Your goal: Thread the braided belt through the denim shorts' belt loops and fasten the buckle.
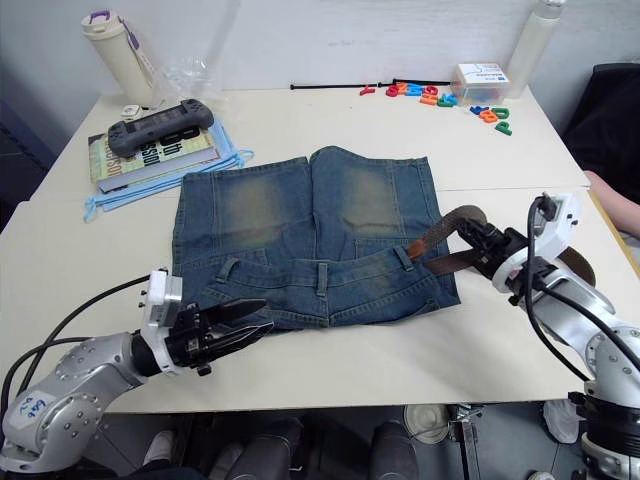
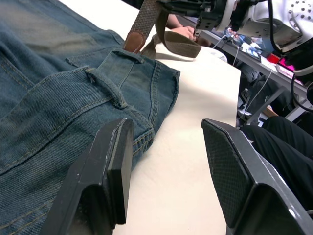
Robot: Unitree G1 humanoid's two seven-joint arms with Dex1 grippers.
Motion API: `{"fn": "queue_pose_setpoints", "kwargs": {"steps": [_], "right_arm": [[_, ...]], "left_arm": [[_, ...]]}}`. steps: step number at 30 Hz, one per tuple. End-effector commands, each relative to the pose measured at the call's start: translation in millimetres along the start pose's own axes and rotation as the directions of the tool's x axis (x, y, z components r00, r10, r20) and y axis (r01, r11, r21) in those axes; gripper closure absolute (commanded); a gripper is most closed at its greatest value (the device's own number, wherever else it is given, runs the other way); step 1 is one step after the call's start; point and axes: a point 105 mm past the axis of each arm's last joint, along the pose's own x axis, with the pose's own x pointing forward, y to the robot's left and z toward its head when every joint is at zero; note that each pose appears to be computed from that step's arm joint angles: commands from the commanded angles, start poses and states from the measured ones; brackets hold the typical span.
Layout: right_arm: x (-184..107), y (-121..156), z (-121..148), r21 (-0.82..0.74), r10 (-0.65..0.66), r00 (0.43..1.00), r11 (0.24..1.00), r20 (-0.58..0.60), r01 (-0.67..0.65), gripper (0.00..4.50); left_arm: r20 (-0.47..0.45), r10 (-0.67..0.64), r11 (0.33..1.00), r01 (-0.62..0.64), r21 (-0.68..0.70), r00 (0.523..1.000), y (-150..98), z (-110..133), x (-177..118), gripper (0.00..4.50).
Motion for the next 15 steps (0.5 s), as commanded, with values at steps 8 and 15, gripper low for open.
{"fn": "queue_pose_setpoints", "kwargs": {"steps": [8, 15], "right_arm": [[-3, -1, -1, -0.045, 0.008, 1.0, 0.999, -0.02, -0.009, 4.5], [9, -1, -33, 0.032, 0.027, 0.991, 0.999, -0.131, -0.023, 4.5]], "left_arm": [[0.011, 0.001, 1.0, -0.001, 0.007, 1.0, 9, -20, -16, 1.98], [0.021, -0.006, 1.0, 0.006, 0.016, 1.0, 15, -26, -17, 1.98]]}}
